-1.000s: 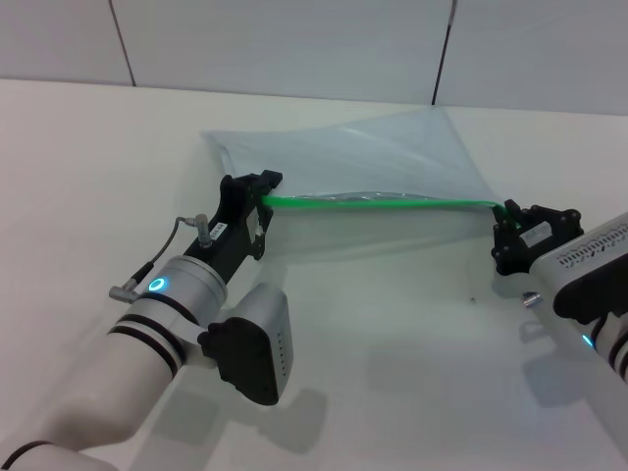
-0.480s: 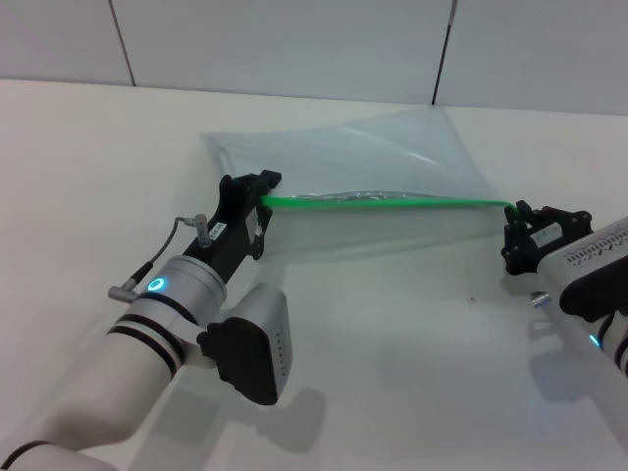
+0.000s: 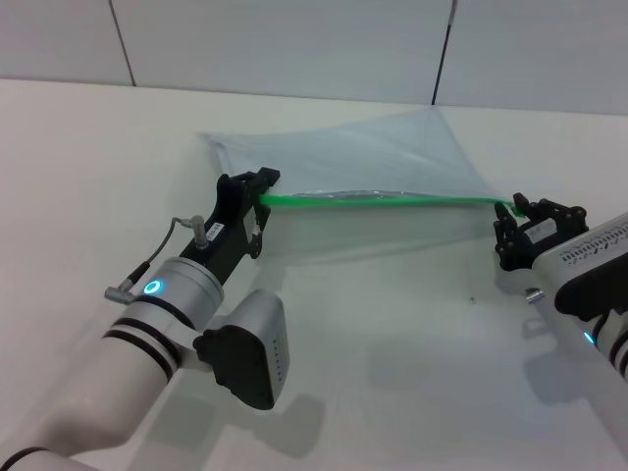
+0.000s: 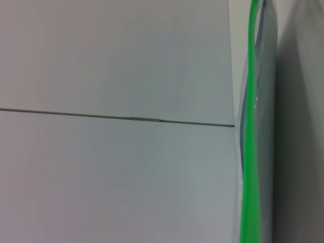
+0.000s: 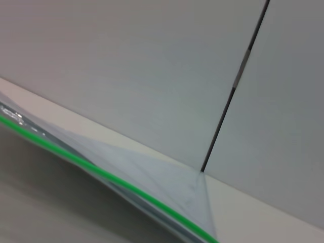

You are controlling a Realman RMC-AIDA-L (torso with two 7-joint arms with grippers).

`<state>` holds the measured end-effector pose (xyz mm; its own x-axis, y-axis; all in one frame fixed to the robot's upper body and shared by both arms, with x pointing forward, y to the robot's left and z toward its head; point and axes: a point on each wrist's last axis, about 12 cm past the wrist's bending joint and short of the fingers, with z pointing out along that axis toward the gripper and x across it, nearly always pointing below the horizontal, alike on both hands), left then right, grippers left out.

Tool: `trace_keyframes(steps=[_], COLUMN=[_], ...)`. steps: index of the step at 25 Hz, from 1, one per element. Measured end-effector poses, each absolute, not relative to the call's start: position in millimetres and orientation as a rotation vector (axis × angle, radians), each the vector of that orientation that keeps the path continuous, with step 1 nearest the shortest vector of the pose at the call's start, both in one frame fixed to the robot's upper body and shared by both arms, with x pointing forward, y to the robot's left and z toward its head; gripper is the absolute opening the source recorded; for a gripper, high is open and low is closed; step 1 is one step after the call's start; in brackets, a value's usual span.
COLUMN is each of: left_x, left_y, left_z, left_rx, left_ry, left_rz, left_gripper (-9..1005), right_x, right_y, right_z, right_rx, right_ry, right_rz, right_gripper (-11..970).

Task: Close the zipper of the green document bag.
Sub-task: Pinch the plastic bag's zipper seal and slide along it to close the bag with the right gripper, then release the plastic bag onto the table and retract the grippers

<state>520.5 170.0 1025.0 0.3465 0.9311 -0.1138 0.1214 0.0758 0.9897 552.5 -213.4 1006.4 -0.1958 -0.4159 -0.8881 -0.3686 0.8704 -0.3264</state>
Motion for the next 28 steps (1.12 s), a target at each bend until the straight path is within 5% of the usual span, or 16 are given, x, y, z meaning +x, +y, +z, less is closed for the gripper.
trace_keyframes(steps=[8,13,16,28], left_x=[519.7,519.8,520.1,523.6], left_y=[169.3,168.8,169.1,180.4], left_z=[1026.8,1030.7,1033.2,1049.0], left_rx=[1.321,1.268,1.238,0.996], left_ry=[1.069,1.070,1.070,1.078], left_rz=[0.790,0.765,0.758,0.702], left_gripper=[107,108,220,655], right_x=[549.8,550.2,549.4,548.3], right_y=[-215.3,-217.6,-217.5,-221.5], right_z=[1007.5,1008.1,1008.9,1018.6], right_rx=[-0.582,-0.563,-0.555,-0.407], right_ry=[1.780,1.779,1.766,1.716], right_rz=[-0.067,-0.074,-0.083,-0.095], right_gripper=[231,450,661,757])
